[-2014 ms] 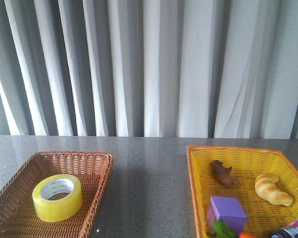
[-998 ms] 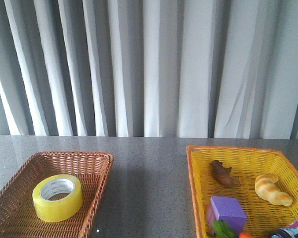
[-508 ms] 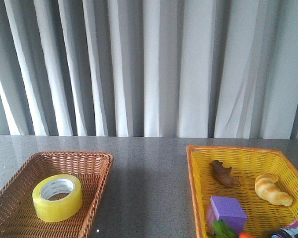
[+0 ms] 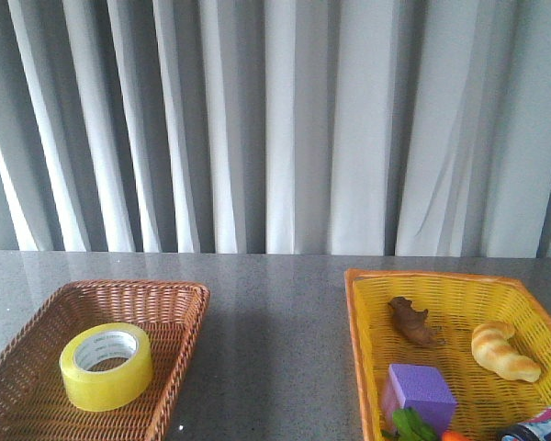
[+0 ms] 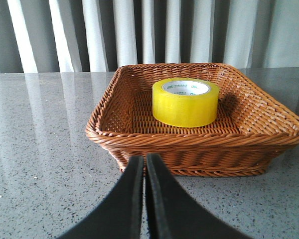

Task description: Transfer tape with both arms

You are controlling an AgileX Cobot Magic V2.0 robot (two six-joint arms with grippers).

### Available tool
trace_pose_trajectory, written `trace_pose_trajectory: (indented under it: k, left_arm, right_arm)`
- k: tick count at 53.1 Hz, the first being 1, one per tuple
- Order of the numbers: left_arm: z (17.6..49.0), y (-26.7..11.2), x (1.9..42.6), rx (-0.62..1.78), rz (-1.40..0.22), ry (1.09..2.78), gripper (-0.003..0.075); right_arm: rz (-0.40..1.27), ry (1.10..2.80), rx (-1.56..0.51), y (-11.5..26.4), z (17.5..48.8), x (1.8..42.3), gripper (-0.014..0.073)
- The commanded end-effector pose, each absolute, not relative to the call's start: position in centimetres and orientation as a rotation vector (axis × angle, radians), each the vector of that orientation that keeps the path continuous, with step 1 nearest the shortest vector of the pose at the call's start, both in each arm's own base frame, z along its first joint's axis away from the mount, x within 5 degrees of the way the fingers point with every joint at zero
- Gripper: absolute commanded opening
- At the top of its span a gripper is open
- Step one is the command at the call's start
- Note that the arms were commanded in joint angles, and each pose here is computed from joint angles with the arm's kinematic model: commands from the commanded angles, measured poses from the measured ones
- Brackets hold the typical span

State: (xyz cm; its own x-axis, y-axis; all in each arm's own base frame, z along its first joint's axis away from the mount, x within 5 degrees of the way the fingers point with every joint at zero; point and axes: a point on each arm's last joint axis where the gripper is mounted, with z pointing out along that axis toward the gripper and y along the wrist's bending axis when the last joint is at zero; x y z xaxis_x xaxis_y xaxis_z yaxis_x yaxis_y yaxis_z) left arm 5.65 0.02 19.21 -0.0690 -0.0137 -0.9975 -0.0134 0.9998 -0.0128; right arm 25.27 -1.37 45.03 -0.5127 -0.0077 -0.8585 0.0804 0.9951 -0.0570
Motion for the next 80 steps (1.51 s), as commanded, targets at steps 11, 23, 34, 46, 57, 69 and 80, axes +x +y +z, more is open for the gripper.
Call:
trace_pose_trajectory:
  k: [11,23,34,46,57,69,80]
  left_arm:
    - [20.7,0.0,5.4,-0.029,-0.013,1.529,-0.0006]
    - [20.7,0.0,5.4,-0.029,-0.013,1.529,-0.0006]
    - [20.7,0.0,5.4,-0.029,-0.013,1.529,-0.0006]
    - [20.7,0.0,5.4,-0.029,-0.013,1.529,-0.0006]
    - [20.7,0.0,5.4,-0.029,-0.013,1.529,-0.0006]
    - [20.7,0.0,5.4,-0.029,-0.013,1.529,-0.0006]
    - [20.7,0.0,5.4,-0.029,-0.013,1.529,-0.0006]
  right_arm:
    - [0.056,1.701,0.063,-0.2,42.1,19.0,-0.0008]
    - [0.035,1.466,0.056,-0.2,32.3,11.5,-0.0008]
    - [0.005,1.419,0.024,-0.1,25.4,7.9,-0.0008]
    - [-0.096,1.402,-0.095,0.1,23.0,6.6,-0.0008]
    - [-0.125,1.455,-0.107,0.0,20.8,5.8,-0.0008]
    - [-0.132,1.482,-0.103,-0.1,20.4,5.6,-0.0008]
    - [-0.136,1.481,-0.029,-0.4,20.4,5.5,-0.0008]
